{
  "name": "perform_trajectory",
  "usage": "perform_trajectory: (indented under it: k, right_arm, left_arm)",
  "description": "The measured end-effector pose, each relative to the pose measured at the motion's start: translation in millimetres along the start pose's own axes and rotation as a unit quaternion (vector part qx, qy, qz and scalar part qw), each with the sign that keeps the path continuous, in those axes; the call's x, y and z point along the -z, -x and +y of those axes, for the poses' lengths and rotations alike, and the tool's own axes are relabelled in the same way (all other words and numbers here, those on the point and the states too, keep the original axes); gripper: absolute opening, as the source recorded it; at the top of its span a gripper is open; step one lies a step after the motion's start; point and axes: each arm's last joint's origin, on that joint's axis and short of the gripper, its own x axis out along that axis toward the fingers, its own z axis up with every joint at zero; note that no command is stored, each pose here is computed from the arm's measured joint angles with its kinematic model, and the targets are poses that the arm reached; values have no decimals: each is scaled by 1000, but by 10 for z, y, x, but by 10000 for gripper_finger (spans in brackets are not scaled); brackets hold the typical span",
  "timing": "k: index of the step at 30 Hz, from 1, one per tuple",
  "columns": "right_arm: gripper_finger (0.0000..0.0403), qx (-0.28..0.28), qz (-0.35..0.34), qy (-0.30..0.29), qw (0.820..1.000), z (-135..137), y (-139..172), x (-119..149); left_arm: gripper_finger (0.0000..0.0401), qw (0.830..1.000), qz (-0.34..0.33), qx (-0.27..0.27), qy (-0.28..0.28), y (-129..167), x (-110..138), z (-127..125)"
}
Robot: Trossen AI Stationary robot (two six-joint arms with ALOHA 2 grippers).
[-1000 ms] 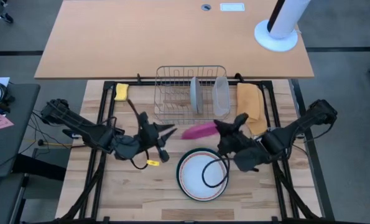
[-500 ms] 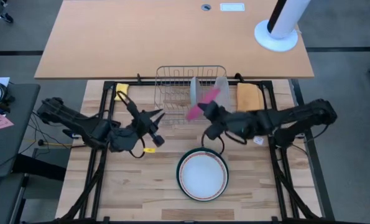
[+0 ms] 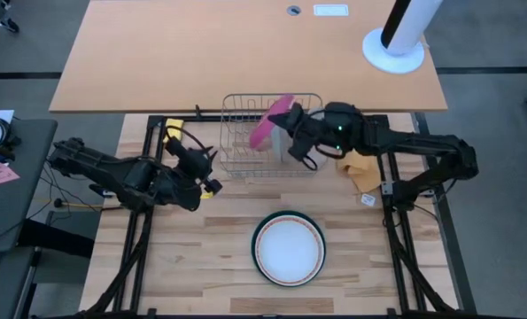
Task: Sort dishes
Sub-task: Put the pink plate into the dish rack
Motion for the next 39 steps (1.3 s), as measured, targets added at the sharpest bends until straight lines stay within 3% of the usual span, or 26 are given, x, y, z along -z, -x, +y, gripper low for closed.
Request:
perform_trajectory:
  k: [6, 12, 16, 21, 26, 33, 39]
  right_arm:
    - [0, -30, -62, -34, 997, 143, -40, 197]
    - [0, -18, -142, -96, 985, 235, -52, 514]
    - [0, -12, -172, -119, 978, 320, -87, 714]
    - [0, -2, -186, -124, 975, 467, -241, 889]
    - [0, -20, -190, -127, 973, 690, -489, 893]
    - [0, -58, -198, -124, 971, 933, -685, 846]
    - [0, -76, -198, -111, 971, 988, -684, 850]
  left_arm:
    - [68, 1000, 3, -11, -5, -28, 44, 26]
    - [68, 998, 47, -24, -40, -285, 194, 52]
    - [68, 995, 86, 26, -46, -503, 239, 65]
    - [68, 988, 75, 110, -76, -752, 315, 3]
    - [68, 980, 71, 162, -91, -902, 436, -15]
    - [68, 980, 102, 144, -94, -998, 555, 52]
    - [68, 980, 111, 138, -94, -1016, 571, 79]
